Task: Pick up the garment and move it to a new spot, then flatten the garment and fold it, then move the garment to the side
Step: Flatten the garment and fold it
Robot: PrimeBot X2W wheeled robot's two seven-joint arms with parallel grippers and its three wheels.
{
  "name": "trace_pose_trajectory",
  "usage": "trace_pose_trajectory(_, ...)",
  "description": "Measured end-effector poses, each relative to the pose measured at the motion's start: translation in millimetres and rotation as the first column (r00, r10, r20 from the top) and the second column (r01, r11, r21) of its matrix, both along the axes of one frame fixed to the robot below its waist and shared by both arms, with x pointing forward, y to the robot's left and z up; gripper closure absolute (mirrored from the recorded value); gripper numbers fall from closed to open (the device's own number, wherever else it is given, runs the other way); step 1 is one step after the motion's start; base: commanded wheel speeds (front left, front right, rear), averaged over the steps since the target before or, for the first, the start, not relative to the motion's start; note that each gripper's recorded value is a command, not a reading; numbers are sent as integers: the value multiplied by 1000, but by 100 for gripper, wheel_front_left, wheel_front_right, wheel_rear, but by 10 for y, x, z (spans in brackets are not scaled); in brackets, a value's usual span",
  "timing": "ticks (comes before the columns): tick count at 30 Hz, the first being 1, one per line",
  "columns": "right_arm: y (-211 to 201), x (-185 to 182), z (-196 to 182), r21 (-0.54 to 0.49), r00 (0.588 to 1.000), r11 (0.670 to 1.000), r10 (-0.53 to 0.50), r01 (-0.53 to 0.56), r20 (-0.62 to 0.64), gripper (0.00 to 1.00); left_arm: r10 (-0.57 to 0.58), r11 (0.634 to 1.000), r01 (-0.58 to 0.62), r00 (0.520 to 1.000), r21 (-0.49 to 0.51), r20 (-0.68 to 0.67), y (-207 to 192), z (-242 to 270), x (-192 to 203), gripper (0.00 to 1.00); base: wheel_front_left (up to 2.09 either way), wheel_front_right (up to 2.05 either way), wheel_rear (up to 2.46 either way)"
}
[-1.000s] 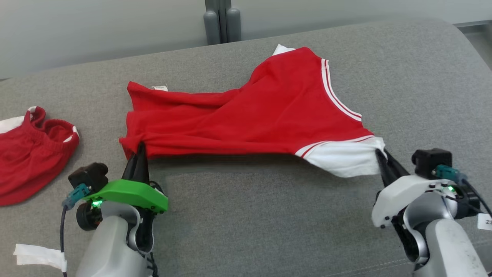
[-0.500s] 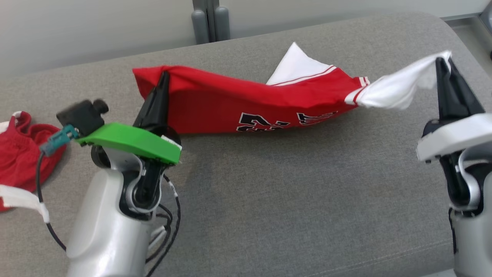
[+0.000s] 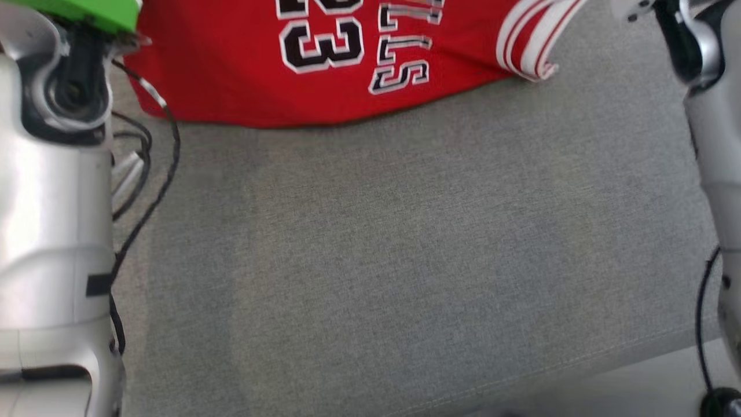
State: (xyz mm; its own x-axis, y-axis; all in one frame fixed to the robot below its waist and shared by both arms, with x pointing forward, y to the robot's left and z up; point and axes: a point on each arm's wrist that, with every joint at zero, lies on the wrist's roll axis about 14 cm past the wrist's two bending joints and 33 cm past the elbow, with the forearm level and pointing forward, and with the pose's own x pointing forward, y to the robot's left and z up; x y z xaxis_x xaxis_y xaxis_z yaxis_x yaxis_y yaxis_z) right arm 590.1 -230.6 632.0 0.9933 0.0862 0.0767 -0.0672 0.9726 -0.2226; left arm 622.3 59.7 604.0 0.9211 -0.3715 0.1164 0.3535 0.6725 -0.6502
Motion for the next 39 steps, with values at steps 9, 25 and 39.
trace_pose_trajectory(9, 49, 615, 866, -71, 924, 997, 44, -19, 379, 100, 140, 990, -129, 939, -55, 314, 259, 564, 616, 100, 0, 0, 0)
trace_pose_trajectory(25, -97, 569, 669, -110, 895, 994, 33, 19, 446, 100, 134, 989, -113, 959, -95, 250, 163, -244, 568, 100, 0, 0, 0)
trace_pose_trajectory(39, -612, -503, -1473, 38, 969, 992, -112, 123, -220, 100, 55, 996, -39, 970, 75, -238, -18, -2028, -639, 100, 0, 0, 0)
